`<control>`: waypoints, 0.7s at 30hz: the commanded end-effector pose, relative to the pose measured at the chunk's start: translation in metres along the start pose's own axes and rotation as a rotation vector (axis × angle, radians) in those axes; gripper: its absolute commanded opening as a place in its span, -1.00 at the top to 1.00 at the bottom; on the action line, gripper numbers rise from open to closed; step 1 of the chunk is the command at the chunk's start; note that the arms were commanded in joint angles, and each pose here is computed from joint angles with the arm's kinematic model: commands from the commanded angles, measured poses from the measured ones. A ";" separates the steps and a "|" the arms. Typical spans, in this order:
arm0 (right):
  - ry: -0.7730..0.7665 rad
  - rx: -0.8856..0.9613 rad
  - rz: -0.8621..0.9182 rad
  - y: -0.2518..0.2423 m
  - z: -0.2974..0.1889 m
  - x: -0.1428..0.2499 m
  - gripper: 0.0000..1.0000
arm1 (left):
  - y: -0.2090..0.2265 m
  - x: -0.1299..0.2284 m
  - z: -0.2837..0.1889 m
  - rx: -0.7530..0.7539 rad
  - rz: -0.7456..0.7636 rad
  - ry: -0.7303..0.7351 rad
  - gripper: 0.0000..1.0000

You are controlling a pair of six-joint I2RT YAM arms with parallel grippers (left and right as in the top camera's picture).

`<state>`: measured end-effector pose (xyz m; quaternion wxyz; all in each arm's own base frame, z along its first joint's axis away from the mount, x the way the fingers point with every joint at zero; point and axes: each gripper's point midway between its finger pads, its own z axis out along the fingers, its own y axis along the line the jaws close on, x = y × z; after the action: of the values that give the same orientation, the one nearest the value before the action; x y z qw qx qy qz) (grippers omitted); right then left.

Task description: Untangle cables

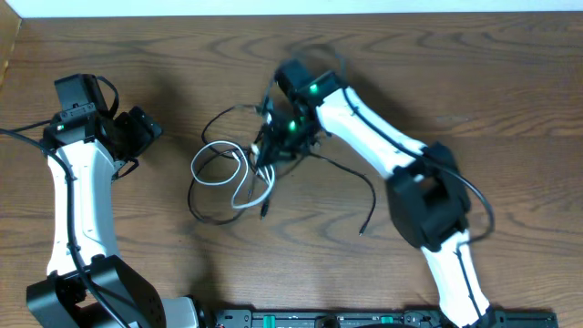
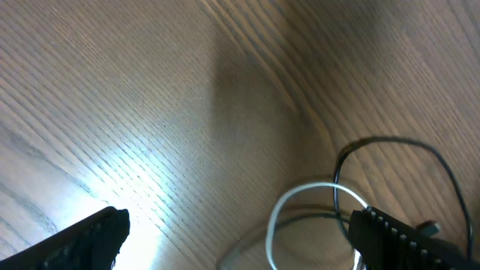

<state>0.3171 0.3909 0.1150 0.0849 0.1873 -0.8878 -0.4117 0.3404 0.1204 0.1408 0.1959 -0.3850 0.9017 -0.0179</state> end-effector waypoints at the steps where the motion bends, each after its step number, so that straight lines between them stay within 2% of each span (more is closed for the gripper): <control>1: -0.226 0.036 -0.217 0.063 -0.065 -0.020 0.98 | 0.005 0.002 0.003 -0.023 -0.007 0.006 -0.96; 5: -0.433 0.135 -0.326 0.087 -0.110 -0.039 0.97 | 0.005 0.002 0.003 -0.022 -0.007 0.006 -0.96; 10: -0.573 0.237 -0.447 0.102 -0.142 -0.048 0.97 | 0.005 0.002 0.003 -0.022 -0.007 0.006 -0.96; 15: -0.578 0.322 -0.428 0.086 -0.142 -0.052 0.97 | 0.005 0.002 0.003 -0.022 -0.007 0.006 -0.96; 21: -0.490 0.428 -0.332 0.044 -0.125 -0.046 0.98 | 0.005 0.002 0.003 -0.022 -0.007 0.006 -0.96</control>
<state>0.3795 0.3526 0.2553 -0.2503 0.2382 -0.8898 -0.2980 0.3404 0.1204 0.1408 0.1959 -0.3850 0.9017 -0.0179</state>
